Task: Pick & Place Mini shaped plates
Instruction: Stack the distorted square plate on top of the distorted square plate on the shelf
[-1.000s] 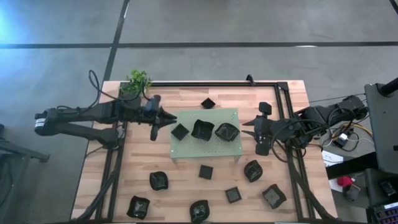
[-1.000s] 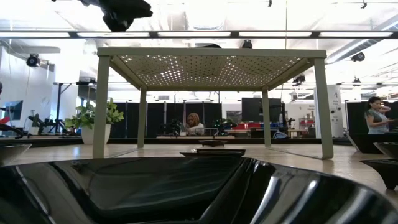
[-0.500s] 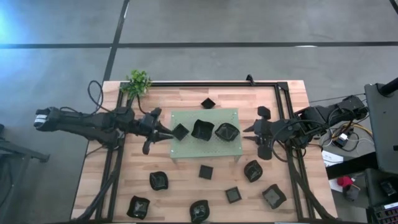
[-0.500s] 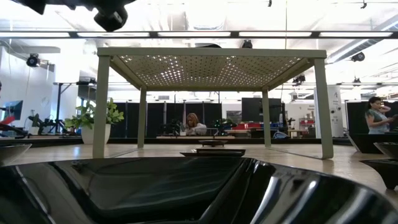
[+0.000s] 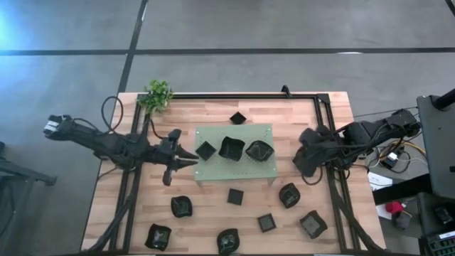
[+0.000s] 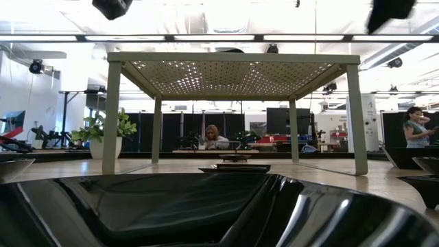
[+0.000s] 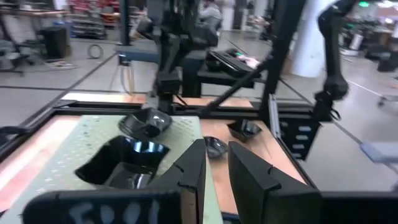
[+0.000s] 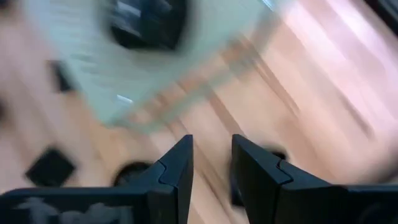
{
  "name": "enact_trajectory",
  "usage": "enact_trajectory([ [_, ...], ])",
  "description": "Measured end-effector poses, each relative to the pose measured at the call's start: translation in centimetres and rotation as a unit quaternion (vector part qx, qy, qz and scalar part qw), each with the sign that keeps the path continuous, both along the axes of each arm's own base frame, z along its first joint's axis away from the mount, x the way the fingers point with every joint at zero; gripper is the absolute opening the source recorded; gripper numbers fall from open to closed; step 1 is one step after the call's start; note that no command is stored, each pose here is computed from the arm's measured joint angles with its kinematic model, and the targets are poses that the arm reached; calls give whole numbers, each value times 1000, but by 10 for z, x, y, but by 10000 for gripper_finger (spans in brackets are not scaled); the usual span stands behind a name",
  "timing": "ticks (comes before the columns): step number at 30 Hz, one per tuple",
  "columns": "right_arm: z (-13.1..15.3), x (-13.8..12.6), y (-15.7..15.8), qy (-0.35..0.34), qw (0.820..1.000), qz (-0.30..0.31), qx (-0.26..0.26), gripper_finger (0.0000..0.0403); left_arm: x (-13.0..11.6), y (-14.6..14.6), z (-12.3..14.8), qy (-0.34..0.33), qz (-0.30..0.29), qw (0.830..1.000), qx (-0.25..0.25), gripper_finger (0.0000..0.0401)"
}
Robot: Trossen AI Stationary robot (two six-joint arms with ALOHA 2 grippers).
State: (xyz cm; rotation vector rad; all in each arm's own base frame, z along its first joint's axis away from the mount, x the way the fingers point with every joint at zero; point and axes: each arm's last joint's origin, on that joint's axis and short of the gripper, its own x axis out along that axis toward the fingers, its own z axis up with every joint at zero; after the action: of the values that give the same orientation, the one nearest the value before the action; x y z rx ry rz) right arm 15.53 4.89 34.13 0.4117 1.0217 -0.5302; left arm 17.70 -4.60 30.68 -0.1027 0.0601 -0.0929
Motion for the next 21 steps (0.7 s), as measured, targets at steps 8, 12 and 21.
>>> enact_trajectory([
  [8, -19, -16, -6, 63, 986, -152, 12, 105, 10, -13, 7, 10, 3, 1000, -2, 62],
  [12, -39, -13, -5, 70, 981, -182, 19, 105, 20, -20, -1, 35, -4, 999, 7, 62],
  [21, -82, -11, -2, 104, 978, -175, 43, 105, 37, -34, -22, 85, -18, 996, 18, 62],
])
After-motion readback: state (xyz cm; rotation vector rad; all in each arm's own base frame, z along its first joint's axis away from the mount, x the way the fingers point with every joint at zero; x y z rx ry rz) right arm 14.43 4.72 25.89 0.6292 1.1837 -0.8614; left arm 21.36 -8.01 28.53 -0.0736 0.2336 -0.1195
